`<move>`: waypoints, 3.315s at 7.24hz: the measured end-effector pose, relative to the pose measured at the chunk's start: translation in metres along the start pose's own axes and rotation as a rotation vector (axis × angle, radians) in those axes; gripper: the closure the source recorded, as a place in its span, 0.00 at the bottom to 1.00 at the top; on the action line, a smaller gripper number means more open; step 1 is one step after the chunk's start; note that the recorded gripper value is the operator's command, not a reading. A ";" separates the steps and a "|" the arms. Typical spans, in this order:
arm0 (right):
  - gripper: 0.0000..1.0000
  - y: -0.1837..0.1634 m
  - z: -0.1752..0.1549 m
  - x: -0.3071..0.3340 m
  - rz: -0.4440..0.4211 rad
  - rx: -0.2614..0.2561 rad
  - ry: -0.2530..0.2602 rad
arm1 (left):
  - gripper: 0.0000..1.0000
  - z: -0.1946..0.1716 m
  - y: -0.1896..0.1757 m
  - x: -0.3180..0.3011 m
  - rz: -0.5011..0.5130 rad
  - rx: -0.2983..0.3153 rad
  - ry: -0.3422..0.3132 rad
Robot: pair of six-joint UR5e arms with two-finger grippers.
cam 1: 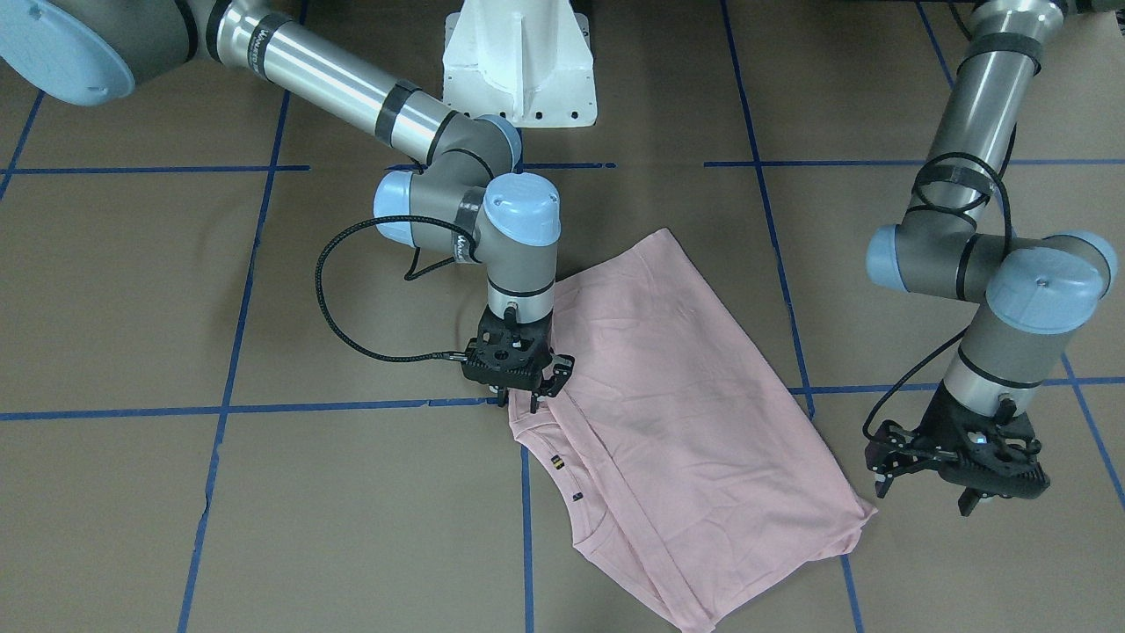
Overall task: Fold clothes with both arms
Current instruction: 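Push the shirt's collar side with the right gripper, squaring the shirt, then lower the left gripper to a near corner while the right holds the other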
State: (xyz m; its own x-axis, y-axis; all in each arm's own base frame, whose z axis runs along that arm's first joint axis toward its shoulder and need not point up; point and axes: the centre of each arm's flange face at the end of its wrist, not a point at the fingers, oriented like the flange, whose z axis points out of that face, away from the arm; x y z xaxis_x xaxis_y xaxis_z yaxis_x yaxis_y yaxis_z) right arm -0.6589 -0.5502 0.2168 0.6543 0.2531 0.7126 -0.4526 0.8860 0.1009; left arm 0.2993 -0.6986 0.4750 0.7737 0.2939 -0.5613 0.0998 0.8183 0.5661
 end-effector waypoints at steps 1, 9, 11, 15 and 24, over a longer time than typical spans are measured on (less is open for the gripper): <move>1.00 0.000 0.000 0.000 -0.005 0.000 0.002 | 0.00 0.000 0.000 0.000 -0.002 0.000 0.000; 1.00 0.053 -0.033 0.085 -0.058 0.026 -0.044 | 0.00 0.006 0.006 0.015 -0.010 -0.009 0.012; 1.00 0.123 -0.059 0.131 -0.118 0.064 -0.083 | 0.00 0.006 0.007 0.016 -0.011 -0.009 0.013; 1.00 0.163 -0.070 0.177 -0.168 0.093 -0.082 | 0.00 0.006 0.006 0.017 -0.011 -0.009 0.015; 0.00 0.170 -0.128 0.214 -0.163 0.052 -0.170 | 0.00 -0.067 0.088 0.153 -0.259 -0.017 0.247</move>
State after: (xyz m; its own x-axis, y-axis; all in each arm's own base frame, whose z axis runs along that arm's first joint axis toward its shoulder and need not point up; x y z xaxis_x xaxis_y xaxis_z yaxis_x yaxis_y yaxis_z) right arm -0.5181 -0.2959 0.2973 0.6116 0.0350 0.7904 -0.3829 0.8873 0.2570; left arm 0.3848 -0.5488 0.3987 0.5488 0.1844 -0.8154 0.2612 0.8887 0.3768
